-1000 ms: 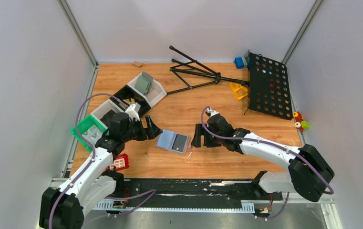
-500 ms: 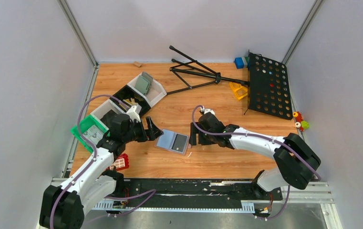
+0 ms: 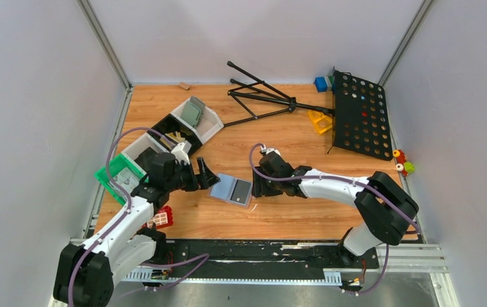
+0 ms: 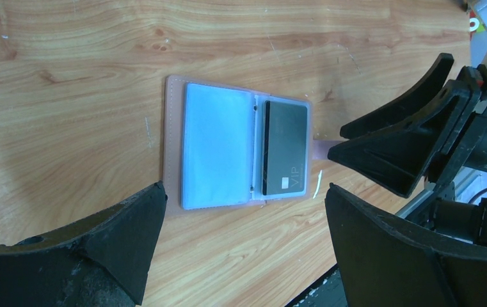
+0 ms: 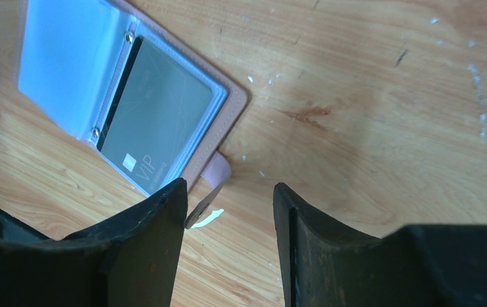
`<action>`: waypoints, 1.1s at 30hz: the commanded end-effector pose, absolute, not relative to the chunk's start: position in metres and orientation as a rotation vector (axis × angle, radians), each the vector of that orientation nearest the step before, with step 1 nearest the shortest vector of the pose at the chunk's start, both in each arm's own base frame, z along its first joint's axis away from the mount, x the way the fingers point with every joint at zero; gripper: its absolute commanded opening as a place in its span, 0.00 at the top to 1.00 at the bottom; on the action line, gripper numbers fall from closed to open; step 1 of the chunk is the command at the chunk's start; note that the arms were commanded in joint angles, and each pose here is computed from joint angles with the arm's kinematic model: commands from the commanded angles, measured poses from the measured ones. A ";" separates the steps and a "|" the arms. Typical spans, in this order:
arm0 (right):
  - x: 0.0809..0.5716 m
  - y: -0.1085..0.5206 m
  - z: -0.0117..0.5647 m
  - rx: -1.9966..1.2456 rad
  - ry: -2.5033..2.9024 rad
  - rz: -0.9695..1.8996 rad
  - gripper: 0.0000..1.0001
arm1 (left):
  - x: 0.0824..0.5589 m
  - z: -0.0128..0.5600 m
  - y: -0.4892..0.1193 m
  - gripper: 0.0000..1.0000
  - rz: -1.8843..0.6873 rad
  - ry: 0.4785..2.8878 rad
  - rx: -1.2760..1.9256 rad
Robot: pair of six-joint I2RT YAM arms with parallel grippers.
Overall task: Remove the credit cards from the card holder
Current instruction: Pick up the card holder from the center of the board.
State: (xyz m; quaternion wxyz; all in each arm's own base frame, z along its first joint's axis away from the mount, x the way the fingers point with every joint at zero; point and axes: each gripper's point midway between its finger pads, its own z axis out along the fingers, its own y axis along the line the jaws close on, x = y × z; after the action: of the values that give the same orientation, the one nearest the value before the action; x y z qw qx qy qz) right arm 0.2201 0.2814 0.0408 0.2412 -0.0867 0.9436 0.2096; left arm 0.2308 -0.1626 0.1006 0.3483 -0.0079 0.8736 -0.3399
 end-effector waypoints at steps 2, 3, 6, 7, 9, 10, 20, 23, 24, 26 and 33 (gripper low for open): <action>0.217 0.303 0.050 -0.291 2.557 0.672 0.54 | 0.232 0.098 -0.168 0.00 -0.905 2.267 0.016; 0.216 0.304 0.051 -0.295 2.557 0.682 0.59 | 0.232 0.096 -0.168 0.00 -0.905 2.275 0.017; 0.216 0.304 0.054 -0.303 2.548 0.688 0.77 | 0.231 0.090 -0.169 0.00 -0.907 2.296 0.027; 0.216 0.303 0.057 -0.306 2.539 0.687 0.83 | 0.231 0.089 -0.170 0.00 -0.908 2.299 0.031; 0.218 0.301 0.061 -0.317 2.519 0.679 0.97 | 0.229 0.085 -0.170 0.00 -0.911 2.313 0.036; 0.219 0.301 0.063 -0.320 2.511 0.675 0.99 | 0.229 0.085 -0.171 0.00 -0.914 2.314 0.043; 0.229 0.290 0.081 -0.412 2.401 0.607 1.00 | 0.222 0.079 -0.178 0.00 -0.981 2.304 0.070; 0.231 0.289 0.091 -0.481 2.334 0.609 1.00 | 0.225 0.083 -0.182 0.00 -0.995 2.270 0.100; 0.232 0.289 0.094 -0.502 2.315 0.606 1.00 | 0.224 0.083 -0.183 0.00 -1.002 2.262 0.108; 0.234 0.287 0.098 -0.527 2.282 0.596 1.00 | 0.226 0.084 -0.186 0.00 -1.016 2.230 0.111; 0.239 0.277 0.102 -0.542 2.230 0.562 1.00 | 0.235 0.090 -0.198 0.00 -1.089 2.124 0.110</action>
State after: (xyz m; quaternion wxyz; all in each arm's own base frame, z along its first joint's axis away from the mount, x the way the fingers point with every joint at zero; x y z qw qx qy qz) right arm 0.2274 0.2784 0.0882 0.3383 -0.2011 0.8920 0.2221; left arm 0.2225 -0.1851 0.0716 0.3322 0.0272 0.8566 -0.3939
